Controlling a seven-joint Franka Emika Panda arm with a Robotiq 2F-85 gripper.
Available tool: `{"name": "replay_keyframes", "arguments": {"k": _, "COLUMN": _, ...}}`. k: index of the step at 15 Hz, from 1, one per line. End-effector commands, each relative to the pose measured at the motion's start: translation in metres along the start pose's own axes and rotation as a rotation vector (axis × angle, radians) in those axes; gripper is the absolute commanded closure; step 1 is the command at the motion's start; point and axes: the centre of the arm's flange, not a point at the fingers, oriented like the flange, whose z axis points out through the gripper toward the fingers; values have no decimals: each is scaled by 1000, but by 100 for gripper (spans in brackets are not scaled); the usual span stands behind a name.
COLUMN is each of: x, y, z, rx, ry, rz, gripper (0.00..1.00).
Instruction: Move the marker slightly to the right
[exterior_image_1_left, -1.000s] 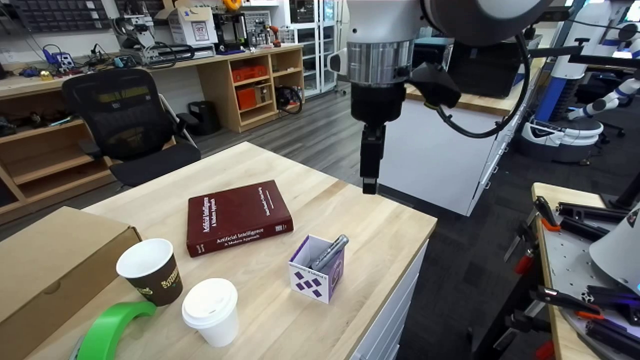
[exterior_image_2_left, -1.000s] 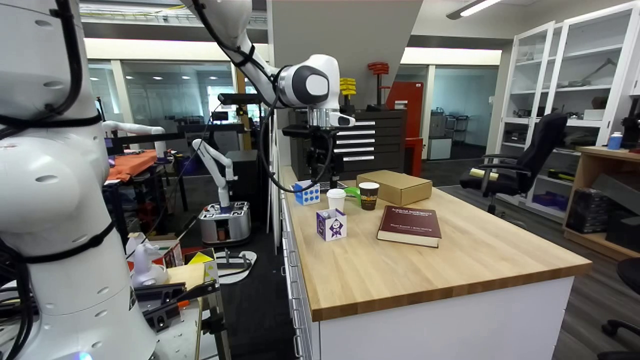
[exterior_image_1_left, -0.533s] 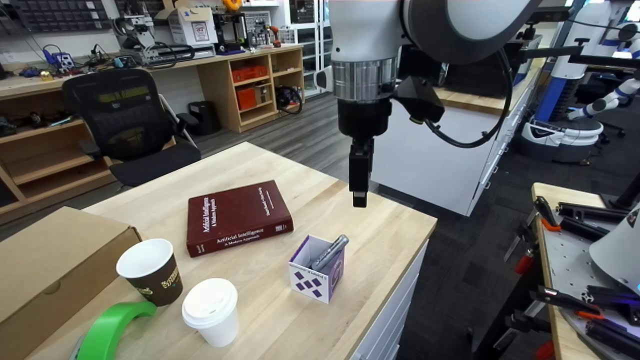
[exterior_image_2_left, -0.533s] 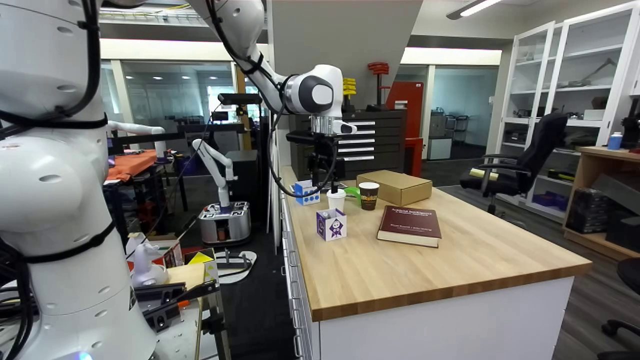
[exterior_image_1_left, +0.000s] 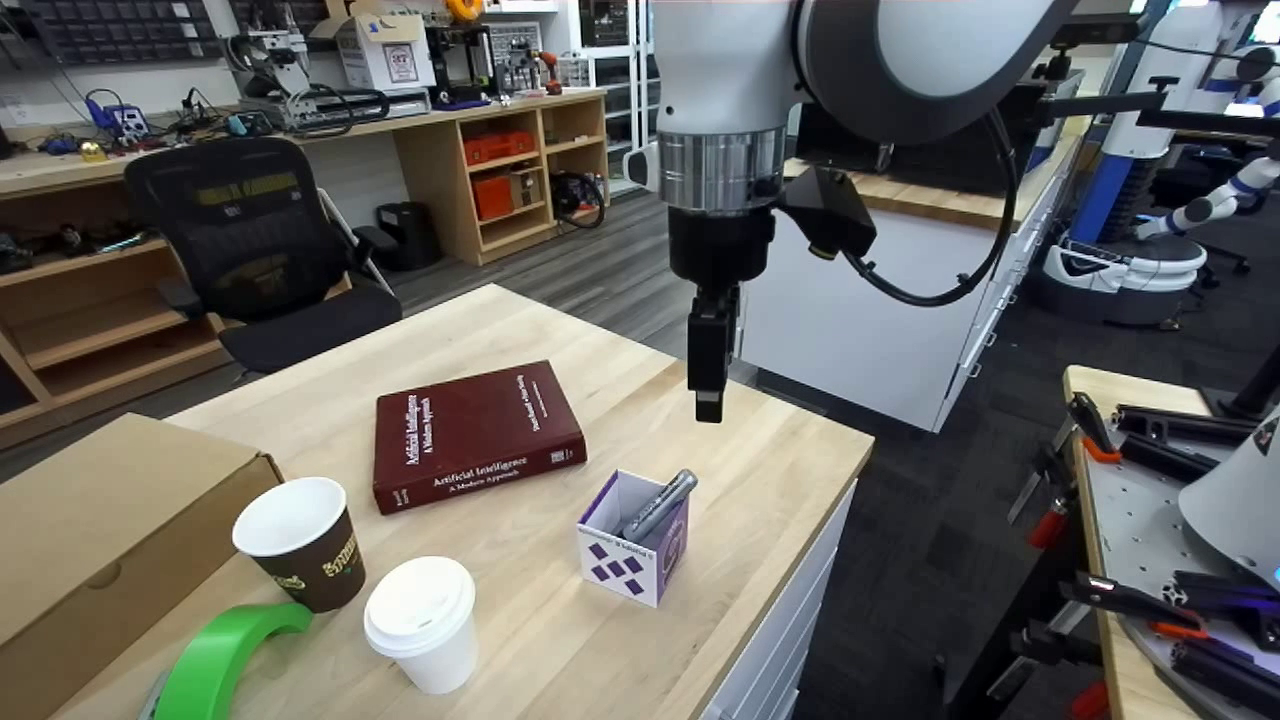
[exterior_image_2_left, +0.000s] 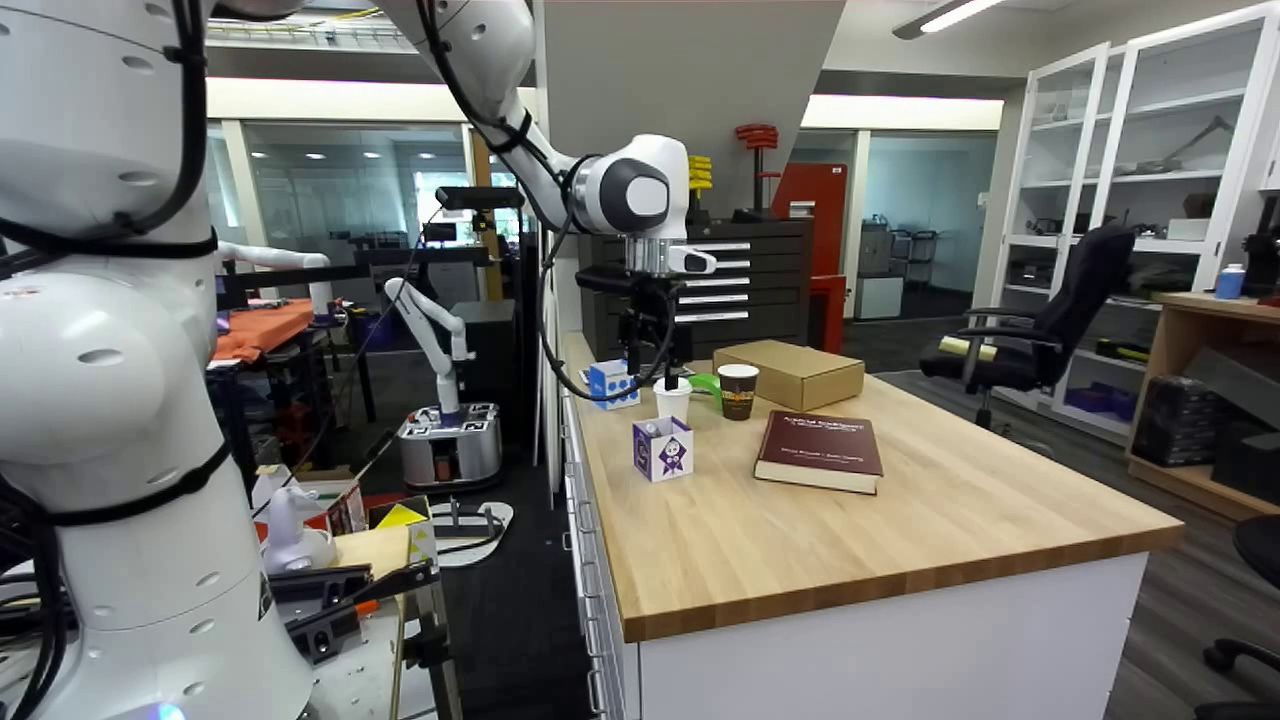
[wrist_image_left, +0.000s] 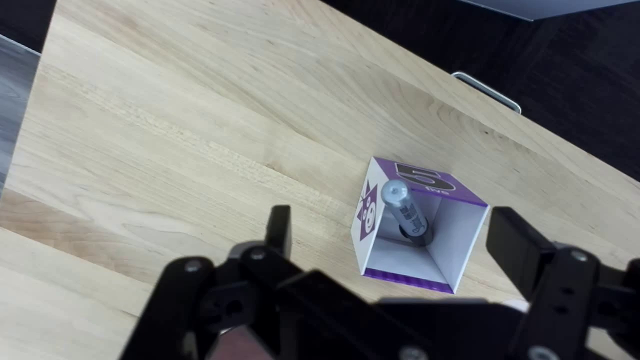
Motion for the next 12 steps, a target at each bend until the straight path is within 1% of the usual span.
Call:
{"name": "replay_keyframes", "arguments": {"k": 1, "x": 14, "y": 0, "z": 25, "rx": 50, "ry": 35, "rz": 3, "gripper": 0}}
{"name": "replay_keyframes", "arguments": {"k": 5, "x": 21, "y": -1, "z": 50, "rx": 90, "ry": 46, "rz": -1, "gripper": 0}}
{"name": "replay_keyframes", "arguments": {"k": 8, "x": 26, "y": -2, "z": 63, "rx": 104, "ry": 52, "rz": -13, "gripper": 0}}
{"name": "replay_keyframes", "arguments": {"k": 12, "x": 32, "y": -5, "z": 75, "rx": 147, "ry": 25, "rz": -18, "gripper": 0}}
